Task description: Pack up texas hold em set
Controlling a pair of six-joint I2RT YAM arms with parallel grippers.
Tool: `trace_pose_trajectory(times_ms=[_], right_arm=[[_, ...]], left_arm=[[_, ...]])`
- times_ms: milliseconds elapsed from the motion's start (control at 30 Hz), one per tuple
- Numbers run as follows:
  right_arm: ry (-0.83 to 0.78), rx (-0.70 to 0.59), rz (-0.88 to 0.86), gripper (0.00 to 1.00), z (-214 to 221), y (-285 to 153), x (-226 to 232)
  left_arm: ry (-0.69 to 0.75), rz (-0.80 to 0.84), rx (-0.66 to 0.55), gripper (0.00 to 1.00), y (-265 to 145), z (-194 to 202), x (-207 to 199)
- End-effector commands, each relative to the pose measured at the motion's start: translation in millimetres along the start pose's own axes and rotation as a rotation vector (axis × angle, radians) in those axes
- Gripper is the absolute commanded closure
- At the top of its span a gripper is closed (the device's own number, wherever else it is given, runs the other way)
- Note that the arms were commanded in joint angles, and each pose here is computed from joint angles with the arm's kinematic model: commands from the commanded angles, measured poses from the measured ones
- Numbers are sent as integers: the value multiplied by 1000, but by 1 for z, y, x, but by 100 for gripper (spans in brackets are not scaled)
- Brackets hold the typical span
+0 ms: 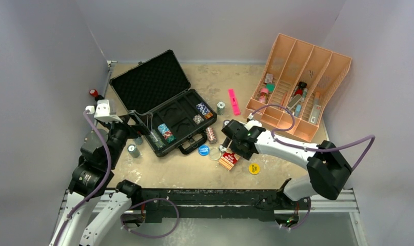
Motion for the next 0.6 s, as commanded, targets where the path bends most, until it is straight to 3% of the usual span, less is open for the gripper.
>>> trace_pose_trajectory(times_ms=[0,200,567], right_arm=[[58,-12,66,21,-4,-1,-4],[57,-27,159,17,-11,-6,-14],[84,-67,119,12,-26,-26,-10]], left_arm=[[2,12,-43,5,0,-9,-3],[6,3,-54,5,-2,-9,1],[12,1,-67,5,-5,-11,2]])
Point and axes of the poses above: each gripper's point midway between its finger pads, its own y axis out along the fingers, its own x axis along the line the jaws close on, z = x × y, the point moved 1 cm from there along -y, back along the fingers, and after that the axes turned 13 degrees about -y, right-handed, at the moved point
